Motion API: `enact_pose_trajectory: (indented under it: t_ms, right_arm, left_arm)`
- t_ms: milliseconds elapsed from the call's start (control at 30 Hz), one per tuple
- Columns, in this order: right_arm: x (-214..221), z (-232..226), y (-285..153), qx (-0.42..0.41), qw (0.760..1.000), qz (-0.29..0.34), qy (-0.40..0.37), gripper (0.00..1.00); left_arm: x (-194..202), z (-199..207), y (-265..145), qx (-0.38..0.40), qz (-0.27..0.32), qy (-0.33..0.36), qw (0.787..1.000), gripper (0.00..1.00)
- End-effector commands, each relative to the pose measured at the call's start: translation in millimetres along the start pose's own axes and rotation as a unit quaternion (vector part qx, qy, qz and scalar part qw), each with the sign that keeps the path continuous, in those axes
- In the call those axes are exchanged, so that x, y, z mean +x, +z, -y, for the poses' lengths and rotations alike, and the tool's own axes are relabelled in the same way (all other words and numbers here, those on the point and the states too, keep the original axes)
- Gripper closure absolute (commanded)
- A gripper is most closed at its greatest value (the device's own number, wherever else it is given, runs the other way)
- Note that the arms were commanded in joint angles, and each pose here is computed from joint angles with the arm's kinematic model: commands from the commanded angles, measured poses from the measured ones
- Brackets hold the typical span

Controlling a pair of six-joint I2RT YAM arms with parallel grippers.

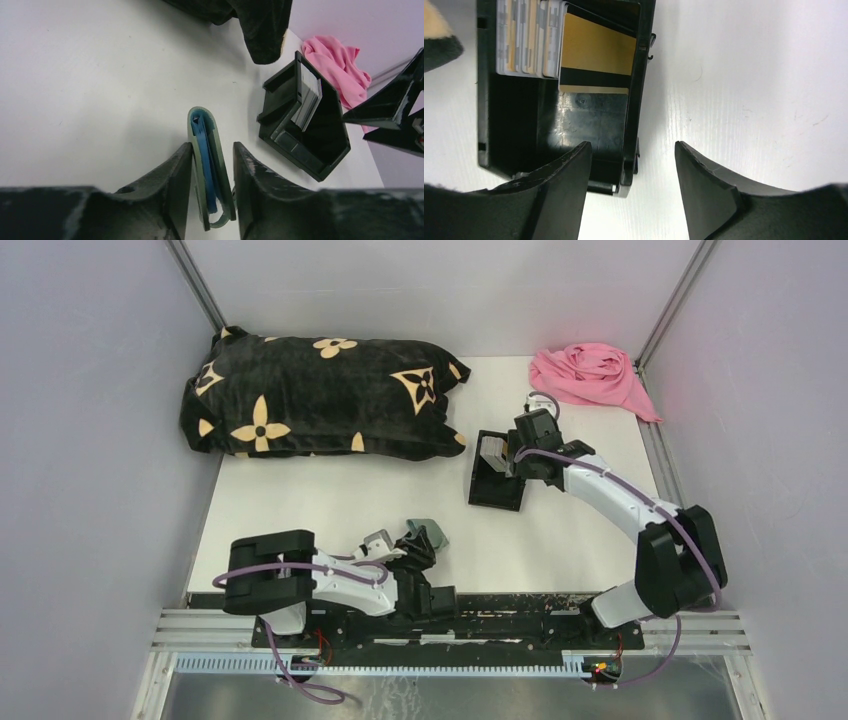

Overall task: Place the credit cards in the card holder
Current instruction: Place the card holder at the center of the board.

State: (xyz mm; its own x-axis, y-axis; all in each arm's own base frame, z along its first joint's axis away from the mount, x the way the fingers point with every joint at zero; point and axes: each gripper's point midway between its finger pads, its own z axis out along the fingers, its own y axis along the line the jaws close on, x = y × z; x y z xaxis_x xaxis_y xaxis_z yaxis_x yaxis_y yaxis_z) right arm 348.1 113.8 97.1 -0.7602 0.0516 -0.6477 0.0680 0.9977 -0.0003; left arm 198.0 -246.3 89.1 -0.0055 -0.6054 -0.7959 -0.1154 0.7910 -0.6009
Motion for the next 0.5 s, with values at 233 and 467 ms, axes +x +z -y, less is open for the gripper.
enact_pose_trajectory:
  t_ms: [233, 467]
  right_arm:
    - [-16.9, -28.6, -75.3, -0.048, 0.997, 0.063, -0.024, 0.3]
    - [-3.0, -49.4, -103.7, -0.071, 0.994, 0.078, -0.04, 0.3]
  left_arm:
    - [-28.5, 41.8, -25.0, 0.052, -0.01, -0.278, 0.959, 0.21]
    - [-47.6, 44.4, -46.2, 0.074, -0.04, -0.203, 0.976, 0.06]
